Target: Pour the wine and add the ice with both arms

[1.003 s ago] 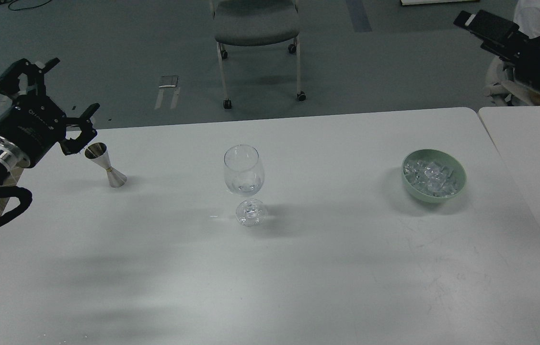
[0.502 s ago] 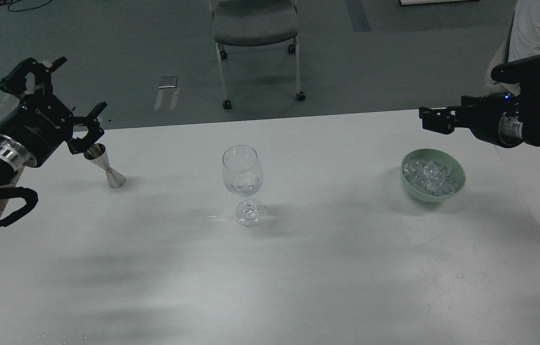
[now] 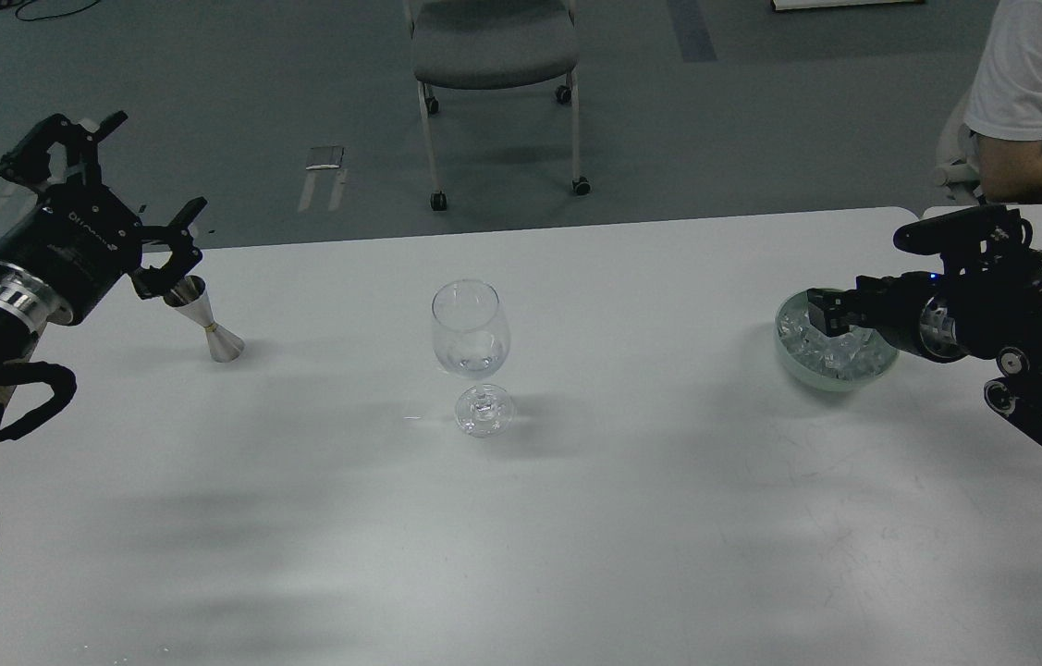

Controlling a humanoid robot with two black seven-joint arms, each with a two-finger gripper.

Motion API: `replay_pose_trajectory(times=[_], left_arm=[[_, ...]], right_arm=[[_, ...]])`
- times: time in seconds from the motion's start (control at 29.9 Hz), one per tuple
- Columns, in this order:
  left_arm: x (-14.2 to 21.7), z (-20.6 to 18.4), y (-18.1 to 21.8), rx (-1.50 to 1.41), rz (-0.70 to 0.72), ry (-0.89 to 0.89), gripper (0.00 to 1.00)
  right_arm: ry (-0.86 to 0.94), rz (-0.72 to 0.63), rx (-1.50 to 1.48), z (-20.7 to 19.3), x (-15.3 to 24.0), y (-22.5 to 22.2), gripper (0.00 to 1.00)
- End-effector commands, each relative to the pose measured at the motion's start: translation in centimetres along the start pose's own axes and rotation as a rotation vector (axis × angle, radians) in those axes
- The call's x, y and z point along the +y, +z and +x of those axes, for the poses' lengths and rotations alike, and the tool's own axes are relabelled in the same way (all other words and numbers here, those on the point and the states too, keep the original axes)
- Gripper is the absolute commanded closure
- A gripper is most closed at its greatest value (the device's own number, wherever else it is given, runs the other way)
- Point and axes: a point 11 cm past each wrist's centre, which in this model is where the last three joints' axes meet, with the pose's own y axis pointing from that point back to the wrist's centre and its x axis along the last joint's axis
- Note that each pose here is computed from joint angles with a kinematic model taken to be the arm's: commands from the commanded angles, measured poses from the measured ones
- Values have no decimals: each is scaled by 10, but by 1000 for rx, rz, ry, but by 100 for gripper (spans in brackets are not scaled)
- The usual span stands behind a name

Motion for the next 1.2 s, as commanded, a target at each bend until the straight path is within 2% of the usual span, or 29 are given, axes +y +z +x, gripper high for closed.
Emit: replay_pose_trajectory(times=[0.0,0.13,0.23,0.3,0.33,0.4,0.57,0.97,1.04,1.1,1.17], left_arm=[[0,0,-1,3,0,-1,2],[0,0,-1,3,0,-1,2],[0,0,-2,4,1,-2,2],[0,-1,-1,4,0,-3,2],[0,0,-2,4,1,-2,2],[0,0,-1,4,0,-1,2],[1,2,0,4,-3,3,2],[1,0,-3,15,-2,1,2],[1,0,-3,15,-2,1,2],[1,0,-3,15,-2,0,2],[0,0,-4,16,-2,-1,2]], right_arm=[[3,2,-2,-1,0,0,32],[3,23,-1,-2,0,-6,26],[3,25,1,-3,1,-7,26],[1,25,1,-4,0,-7,29],[-3,21,1,-6,0,-6,36],[-4,14,12,-8,0,-5,39],[-7,-25,91,-12,1,1,39],[-24,-15,75,-24,-2,-3,39],[-26,-19,85,-24,-2,-2,47],[-27,-17,92,-25,-1,-3,60],[-27,-18,97,-25,-1,-3,63]])
